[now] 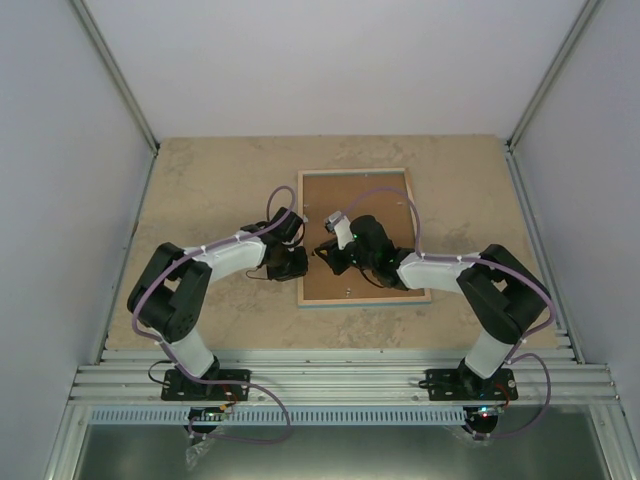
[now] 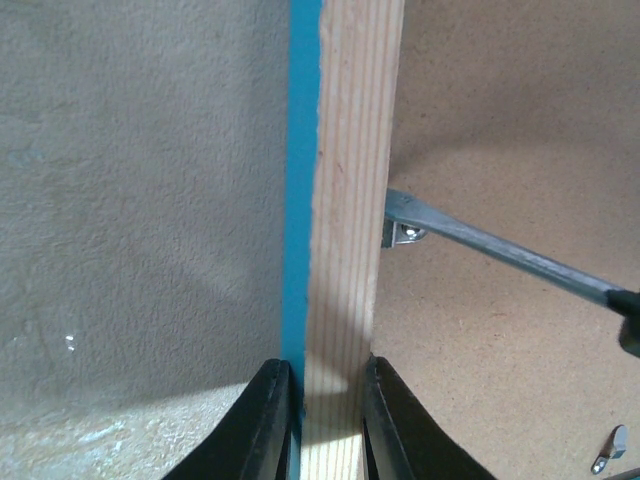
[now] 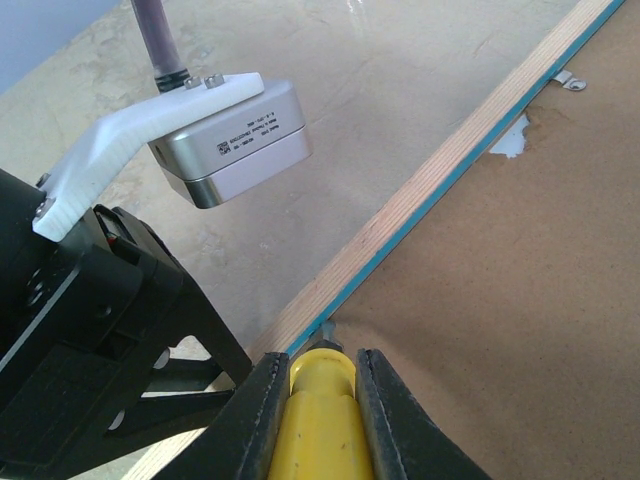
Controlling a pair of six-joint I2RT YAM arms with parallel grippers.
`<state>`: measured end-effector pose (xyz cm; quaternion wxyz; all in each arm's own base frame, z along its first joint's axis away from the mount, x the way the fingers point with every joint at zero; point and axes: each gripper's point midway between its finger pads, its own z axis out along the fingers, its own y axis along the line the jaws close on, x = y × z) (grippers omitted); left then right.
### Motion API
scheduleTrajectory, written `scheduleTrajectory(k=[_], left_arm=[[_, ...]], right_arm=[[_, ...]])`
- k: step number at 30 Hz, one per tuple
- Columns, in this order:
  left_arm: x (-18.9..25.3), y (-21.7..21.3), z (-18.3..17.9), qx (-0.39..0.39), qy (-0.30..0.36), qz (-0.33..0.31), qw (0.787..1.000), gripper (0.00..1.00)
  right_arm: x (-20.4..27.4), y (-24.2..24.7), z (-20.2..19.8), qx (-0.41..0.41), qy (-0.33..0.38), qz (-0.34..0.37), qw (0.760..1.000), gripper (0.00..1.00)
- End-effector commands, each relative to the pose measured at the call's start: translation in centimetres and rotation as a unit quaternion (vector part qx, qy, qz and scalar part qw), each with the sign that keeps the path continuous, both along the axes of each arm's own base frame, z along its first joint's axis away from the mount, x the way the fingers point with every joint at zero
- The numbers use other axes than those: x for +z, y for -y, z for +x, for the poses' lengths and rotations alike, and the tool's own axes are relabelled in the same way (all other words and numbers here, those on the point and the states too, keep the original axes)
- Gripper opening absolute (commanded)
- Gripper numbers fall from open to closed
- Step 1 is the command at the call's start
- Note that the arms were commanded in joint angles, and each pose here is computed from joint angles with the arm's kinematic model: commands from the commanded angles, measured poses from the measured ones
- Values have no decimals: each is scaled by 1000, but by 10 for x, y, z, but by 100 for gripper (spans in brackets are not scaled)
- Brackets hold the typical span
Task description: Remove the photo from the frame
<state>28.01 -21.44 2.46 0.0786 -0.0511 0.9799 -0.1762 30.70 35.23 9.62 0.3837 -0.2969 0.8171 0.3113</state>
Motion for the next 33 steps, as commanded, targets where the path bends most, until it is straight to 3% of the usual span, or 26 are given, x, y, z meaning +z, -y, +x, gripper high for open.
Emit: scheduleTrajectory(k=[1, 17, 33], left_arm=[[-9, -4, -17, 4, -29, 3, 1000, 6], [-11, -7, -17, 6, -25, 12, 1000, 6], [-11, -8, -16, 4, -23, 13, 1000, 6]], right_arm=[[1, -10, -6, 18, -2, 1, 1000, 0], [0, -1, -26, 48, -12, -31, 998, 0], [-1, 28, -11, -19, 10, -71, 997, 0]])
